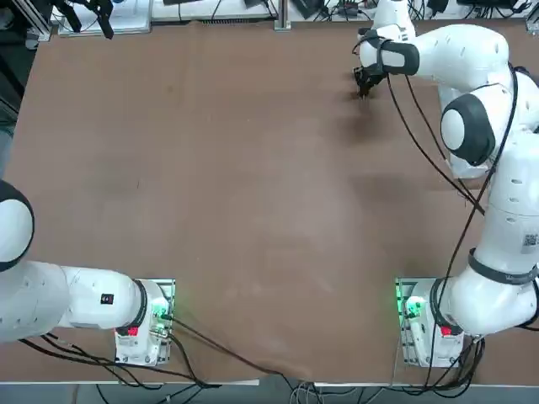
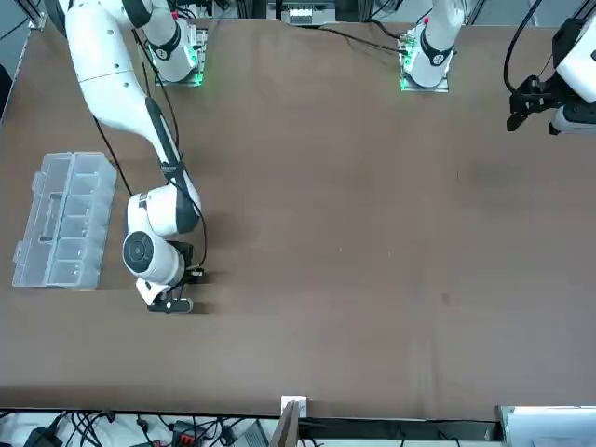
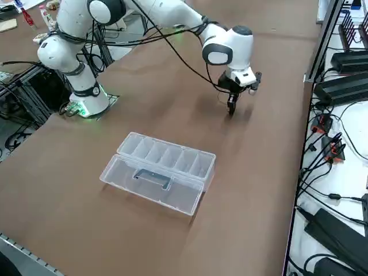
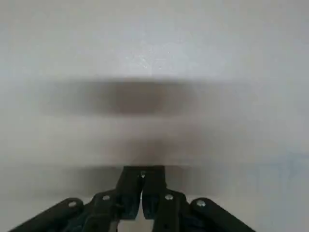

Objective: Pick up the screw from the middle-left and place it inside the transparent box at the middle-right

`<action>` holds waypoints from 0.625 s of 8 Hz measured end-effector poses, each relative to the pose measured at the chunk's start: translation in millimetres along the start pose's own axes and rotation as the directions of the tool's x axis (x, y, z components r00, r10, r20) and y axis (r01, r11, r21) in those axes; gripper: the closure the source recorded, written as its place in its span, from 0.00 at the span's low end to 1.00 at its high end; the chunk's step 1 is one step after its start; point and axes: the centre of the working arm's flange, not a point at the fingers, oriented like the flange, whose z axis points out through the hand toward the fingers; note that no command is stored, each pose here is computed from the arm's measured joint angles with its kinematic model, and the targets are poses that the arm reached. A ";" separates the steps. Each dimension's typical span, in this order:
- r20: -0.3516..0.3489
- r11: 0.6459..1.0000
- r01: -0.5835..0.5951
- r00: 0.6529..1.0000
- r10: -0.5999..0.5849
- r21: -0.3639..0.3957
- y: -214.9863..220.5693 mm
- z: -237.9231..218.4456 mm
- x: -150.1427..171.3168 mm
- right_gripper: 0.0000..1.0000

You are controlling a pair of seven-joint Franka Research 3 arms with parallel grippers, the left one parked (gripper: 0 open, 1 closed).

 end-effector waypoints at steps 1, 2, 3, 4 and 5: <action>-0.009 1.000 -0.008 1.000 0.008 -0.003 6.4 -15.0 3.2 0.93; -0.015 1.000 -0.027 1.000 0.027 -0.010 20.7 -42.2 6.9 0.93; -0.020 0.999 -0.053 0.998 0.053 -0.011 44.2 -77.4 9.5 0.93; -0.015 0.997 -0.070 0.997 0.069 -0.013 75.1 -111.1 8.4 0.94; 0.003 0.998 -0.067 0.998 0.067 -0.015 113.4 -137.7 4.7 0.94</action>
